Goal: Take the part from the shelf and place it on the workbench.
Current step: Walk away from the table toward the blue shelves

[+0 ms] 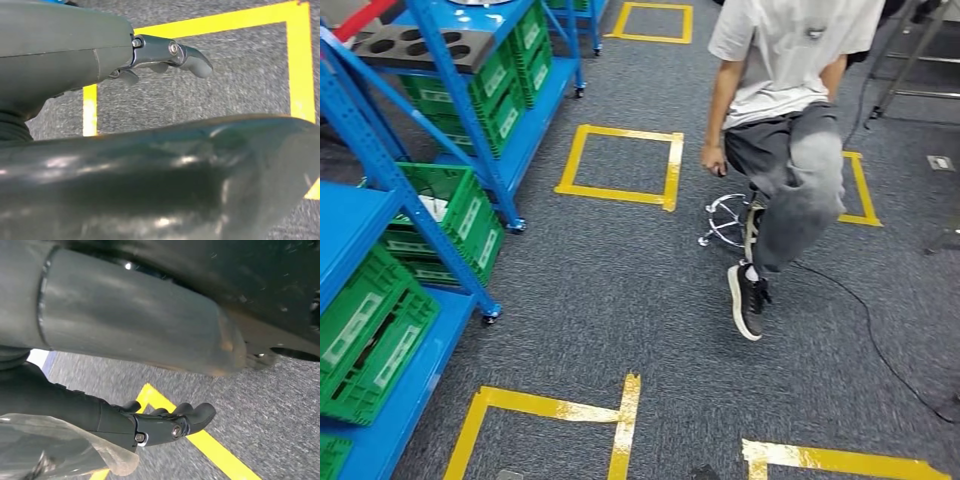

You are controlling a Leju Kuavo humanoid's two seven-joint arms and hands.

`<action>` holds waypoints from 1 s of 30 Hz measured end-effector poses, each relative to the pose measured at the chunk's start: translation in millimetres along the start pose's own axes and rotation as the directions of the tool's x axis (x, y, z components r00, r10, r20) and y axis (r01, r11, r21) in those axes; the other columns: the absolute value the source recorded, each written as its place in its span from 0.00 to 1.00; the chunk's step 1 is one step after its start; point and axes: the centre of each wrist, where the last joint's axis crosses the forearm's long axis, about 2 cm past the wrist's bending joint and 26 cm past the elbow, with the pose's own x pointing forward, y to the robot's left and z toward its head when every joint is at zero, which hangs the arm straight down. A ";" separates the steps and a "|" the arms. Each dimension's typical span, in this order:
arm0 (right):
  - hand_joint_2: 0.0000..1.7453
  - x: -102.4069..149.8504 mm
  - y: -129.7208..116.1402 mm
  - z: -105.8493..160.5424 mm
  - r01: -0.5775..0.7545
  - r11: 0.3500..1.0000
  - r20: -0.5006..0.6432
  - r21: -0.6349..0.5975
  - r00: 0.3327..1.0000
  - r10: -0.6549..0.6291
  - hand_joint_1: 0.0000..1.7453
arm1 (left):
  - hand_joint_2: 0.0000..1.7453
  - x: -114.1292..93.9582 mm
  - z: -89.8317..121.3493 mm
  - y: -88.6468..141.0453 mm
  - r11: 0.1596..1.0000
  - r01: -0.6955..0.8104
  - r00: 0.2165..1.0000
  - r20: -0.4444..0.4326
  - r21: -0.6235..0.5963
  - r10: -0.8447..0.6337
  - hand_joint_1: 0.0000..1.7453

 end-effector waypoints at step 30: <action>0.00 0.6 -0.2 -0.2 -0.141 0.989 -0.007 0.049 0.990 0.141 0.00 | 0.00 0.7 0.1 -1.2 1.000 0.008 1.000 -0.006 -0.023 -0.008 0.00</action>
